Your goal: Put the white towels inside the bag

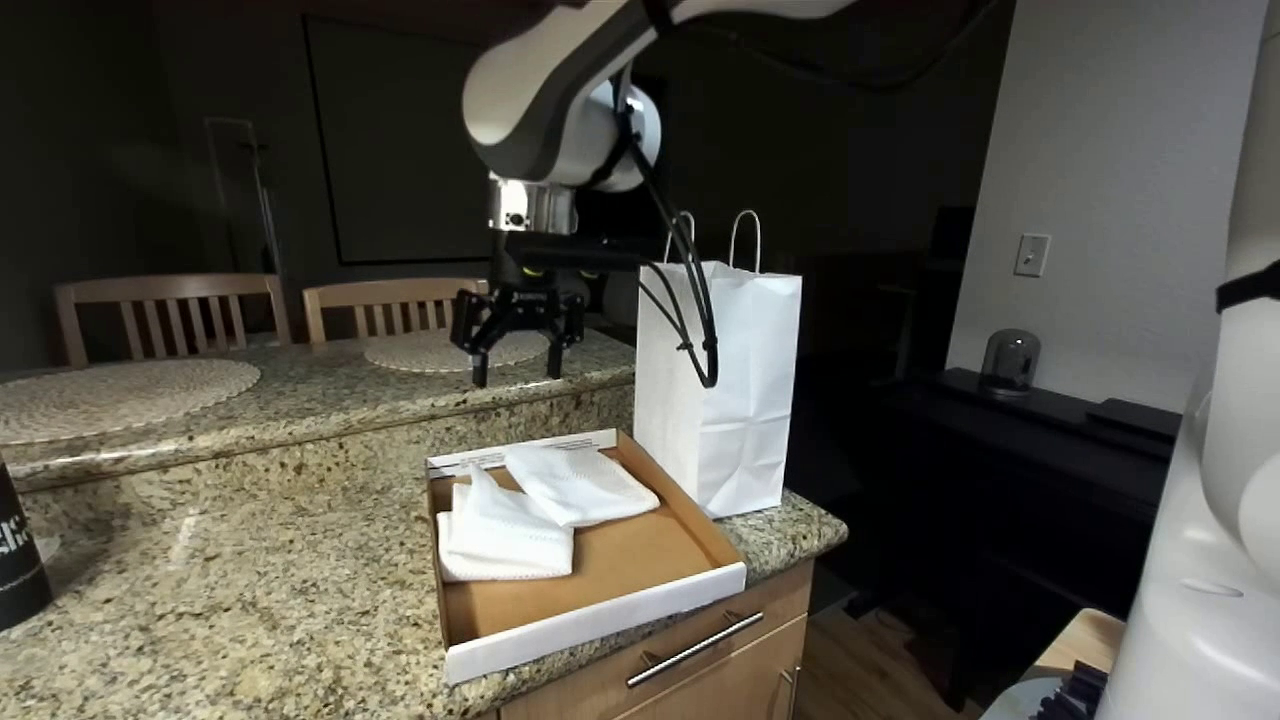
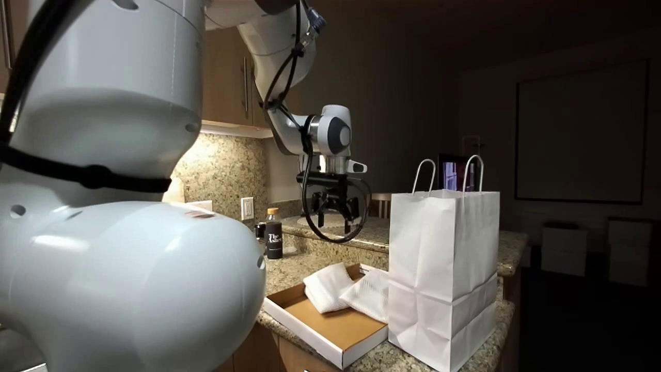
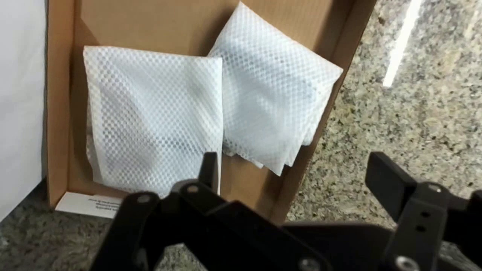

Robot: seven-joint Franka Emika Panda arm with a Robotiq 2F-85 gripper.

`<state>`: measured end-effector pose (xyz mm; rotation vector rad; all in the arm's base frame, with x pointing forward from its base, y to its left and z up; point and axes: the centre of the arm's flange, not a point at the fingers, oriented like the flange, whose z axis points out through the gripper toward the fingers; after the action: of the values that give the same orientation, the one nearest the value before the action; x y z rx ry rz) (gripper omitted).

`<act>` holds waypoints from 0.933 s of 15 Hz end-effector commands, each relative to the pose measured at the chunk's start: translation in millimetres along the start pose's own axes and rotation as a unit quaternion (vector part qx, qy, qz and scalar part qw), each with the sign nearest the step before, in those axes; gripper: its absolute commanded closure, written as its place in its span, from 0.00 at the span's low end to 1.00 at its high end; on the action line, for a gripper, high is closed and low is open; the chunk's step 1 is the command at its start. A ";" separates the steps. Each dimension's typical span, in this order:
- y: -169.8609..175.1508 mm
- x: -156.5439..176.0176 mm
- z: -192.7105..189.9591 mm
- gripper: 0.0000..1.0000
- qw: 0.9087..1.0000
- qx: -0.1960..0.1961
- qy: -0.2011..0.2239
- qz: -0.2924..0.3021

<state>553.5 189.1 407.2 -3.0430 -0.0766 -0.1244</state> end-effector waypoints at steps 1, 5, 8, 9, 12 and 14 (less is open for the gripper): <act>-11.6 13.8 48.2 0.00 0.999 -0.037 0.007 0.038; 9.0 37.9 91.3 0.00 0.990 -0.101 0.001 0.093; 22.9 52.7 114.9 0.00 0.983 -0.131 -0.003 0.126; 26.9 56.6 125.1 0.00 0.981 -0.143 -0.010 0.135; 31.4 62.4 154.5 0.00 0.975 -0.158 -0.035 0.152; 24.3 66.8 166.4 0.00 0.974 -0.160 -0.044 0.152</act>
<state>619.9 169.9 257.4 -3.3071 0.3963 -0.0111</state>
